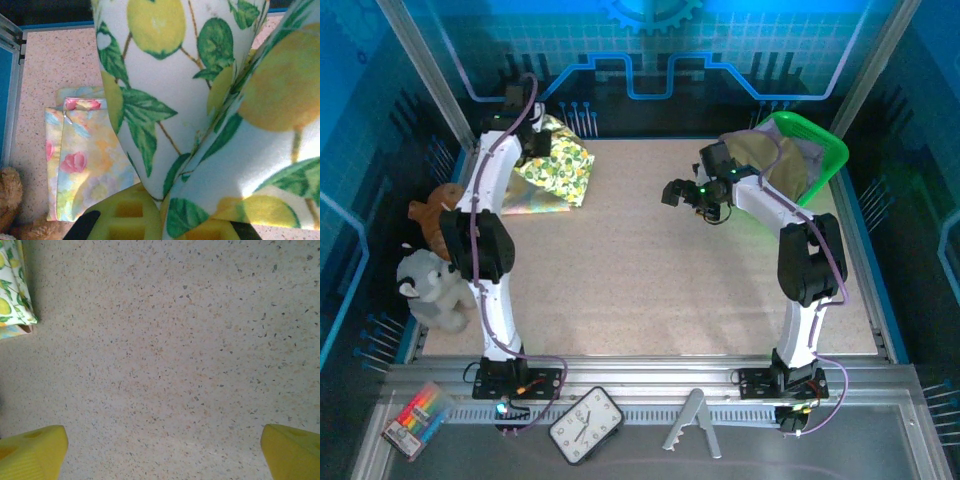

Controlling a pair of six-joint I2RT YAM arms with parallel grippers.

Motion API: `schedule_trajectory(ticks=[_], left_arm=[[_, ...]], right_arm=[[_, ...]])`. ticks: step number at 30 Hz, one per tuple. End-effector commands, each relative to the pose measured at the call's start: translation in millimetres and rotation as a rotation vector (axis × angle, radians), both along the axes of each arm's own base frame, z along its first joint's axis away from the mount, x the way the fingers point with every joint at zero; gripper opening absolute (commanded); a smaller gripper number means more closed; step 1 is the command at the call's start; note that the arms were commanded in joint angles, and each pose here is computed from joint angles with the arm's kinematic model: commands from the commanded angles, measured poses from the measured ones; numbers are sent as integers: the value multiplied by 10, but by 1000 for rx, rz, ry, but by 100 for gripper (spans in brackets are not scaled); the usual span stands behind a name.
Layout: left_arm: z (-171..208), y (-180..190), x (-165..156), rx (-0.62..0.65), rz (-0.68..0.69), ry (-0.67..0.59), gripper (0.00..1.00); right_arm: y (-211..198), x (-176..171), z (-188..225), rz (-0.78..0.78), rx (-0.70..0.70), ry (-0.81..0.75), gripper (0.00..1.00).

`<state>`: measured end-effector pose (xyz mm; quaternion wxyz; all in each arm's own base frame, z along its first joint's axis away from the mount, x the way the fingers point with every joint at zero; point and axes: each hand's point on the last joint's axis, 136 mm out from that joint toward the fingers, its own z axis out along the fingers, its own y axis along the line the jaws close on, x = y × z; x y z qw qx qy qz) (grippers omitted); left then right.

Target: Fold and stack the skirts

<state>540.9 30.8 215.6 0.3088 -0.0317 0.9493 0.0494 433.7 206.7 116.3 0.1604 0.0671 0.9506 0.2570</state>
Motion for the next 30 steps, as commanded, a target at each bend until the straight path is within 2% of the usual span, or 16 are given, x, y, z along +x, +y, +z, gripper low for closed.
schedule_trajectory(ticks=[1,5,14,20,21,22,23,24,25,26,27,30], left_arm=[[205,60,-104,-86,-36,-10,0],[75,214,-135,-131,-29,36,0],[-388,597,-176,-355,-82,130,0],[-735,959,-92,-359,-63,155,0],[-779,1041,-58,-343,-47,156,5],[-843,1126,-20,-320,-27,160,18],[-873,1236,14,-285,8,158,24],[-879,1414,53,-231,87,147,41],[-839,1527,73,-211,146,130,66],[-770,1584,78,-220,183,109,84],[-663,1608,83,-248,232,77,98],[-283,1592,72,-304,329,-34,99]], right_arm=[[-59,-12,43,-15,9,4,100],[-78,-27,45,-13,5,8,100],[-142,-54,55,-20,-23,13,100],[-201,-110,45,-24,-54,34,100],[-213,-120,47,-24,-61,35,100],[-228,-132,52,-27,-69,37,100],[-245,-147,54,-29,-76,39,100],[-264,-161,69,-33,-84,35,100],[-287,-174,85,-38,-92,28,100],[-312,-191,104,-45,-100,22,100],[-345,-207,131,-53,-111,10,100],[-439,-230,264,-74,-130,-52,100]])
